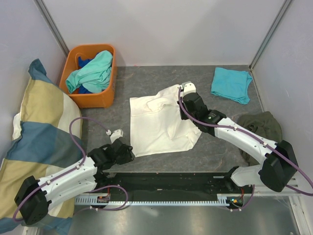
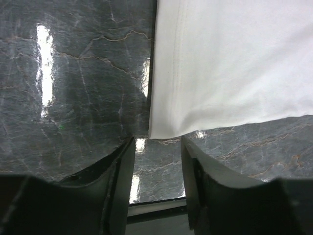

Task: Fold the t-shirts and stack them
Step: Flatten the tshirt out

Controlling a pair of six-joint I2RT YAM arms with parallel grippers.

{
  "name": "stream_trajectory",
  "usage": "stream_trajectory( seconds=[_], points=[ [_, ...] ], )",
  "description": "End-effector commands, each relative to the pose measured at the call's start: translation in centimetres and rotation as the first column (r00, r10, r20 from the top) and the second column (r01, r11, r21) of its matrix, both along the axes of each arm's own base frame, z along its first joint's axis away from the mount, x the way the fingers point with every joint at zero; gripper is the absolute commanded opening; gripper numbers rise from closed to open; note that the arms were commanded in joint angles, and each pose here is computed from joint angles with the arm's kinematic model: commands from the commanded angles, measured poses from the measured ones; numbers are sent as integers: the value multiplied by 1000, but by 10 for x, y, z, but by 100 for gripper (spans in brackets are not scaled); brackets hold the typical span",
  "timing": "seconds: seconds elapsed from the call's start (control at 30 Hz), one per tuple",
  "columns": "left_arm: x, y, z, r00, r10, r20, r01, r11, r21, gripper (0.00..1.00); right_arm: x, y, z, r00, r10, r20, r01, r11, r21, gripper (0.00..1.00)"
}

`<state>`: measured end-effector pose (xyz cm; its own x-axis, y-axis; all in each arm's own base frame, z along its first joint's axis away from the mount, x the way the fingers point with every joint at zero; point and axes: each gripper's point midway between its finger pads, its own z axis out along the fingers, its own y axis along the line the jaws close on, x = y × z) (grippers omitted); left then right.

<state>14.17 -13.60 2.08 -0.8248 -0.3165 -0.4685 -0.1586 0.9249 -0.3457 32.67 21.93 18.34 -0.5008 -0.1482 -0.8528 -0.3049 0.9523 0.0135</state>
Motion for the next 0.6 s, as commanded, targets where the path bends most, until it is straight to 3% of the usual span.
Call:
stream_trajectory(
  seconds=[0.0,0.07,0.57],
  points=[
    [8,3,4,999,48,23,-48,999,20,43,1,-3,13,999,-6,32,5,1000,26,6],
    [9,3,4,999,46,20,-46,999,23,39,1,-3,12,1000,-4,30,3,1000,25,6],
    [18,-8,0,1000,14,23,-15,999,39,36,0,-11,14,999,-16,36,15,1000,27,6]
  ],
)
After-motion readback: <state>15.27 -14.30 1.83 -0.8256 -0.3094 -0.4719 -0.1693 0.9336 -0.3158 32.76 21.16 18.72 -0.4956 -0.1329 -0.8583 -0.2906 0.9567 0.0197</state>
